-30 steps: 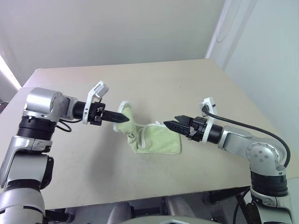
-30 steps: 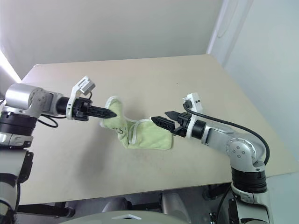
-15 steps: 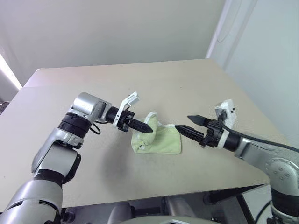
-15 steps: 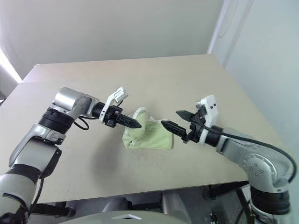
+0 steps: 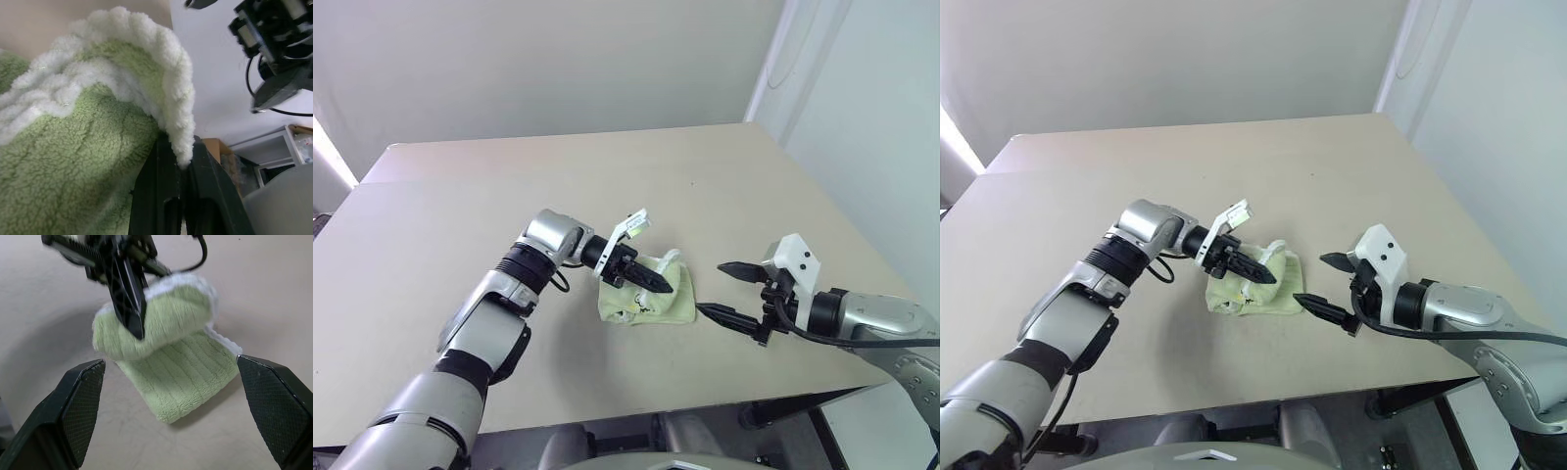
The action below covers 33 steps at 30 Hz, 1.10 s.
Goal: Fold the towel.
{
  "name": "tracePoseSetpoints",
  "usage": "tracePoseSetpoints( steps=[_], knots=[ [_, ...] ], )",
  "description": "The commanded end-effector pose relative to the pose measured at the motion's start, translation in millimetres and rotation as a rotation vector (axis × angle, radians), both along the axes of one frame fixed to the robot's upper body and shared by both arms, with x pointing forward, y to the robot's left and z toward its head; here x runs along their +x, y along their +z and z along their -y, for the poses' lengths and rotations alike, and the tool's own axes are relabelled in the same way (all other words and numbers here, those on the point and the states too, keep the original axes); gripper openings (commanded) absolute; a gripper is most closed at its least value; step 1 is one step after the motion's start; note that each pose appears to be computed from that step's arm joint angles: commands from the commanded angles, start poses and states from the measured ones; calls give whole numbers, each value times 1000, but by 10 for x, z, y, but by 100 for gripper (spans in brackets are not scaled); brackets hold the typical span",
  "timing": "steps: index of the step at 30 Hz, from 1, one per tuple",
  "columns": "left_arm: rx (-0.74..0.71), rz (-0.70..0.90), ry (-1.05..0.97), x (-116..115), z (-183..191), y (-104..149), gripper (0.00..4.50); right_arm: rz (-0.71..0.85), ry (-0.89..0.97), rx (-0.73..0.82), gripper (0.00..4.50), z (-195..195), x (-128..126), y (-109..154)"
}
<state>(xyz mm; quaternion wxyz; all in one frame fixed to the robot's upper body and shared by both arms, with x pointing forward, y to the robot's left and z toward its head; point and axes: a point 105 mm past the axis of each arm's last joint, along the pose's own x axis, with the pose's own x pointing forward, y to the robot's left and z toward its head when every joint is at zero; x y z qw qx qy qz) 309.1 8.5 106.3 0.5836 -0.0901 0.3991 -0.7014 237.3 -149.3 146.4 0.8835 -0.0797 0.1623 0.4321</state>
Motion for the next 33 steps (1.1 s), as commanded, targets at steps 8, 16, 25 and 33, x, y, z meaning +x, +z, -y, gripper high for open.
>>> tracePoseSetpoints(
  steps=[8, 16, 25, 33],
  knots=[
    [-34, 39, -41, 8, -10, 36, 328, 45, -42, -24, 450, 46, -24, 14],
    [-148, 98, 27, 172, 60, 399, 362, 63, -65, 24, 450, 52, 31, 76],
    [-235, 640, 230, 573, -381, 727, 362, 55, -67, 188, 450, -155, 313, 238],
    [-183, 854, 138, 259, -787, 559, 362, -16, 35, 171, 450, -602, 455, -42]
  ],
)
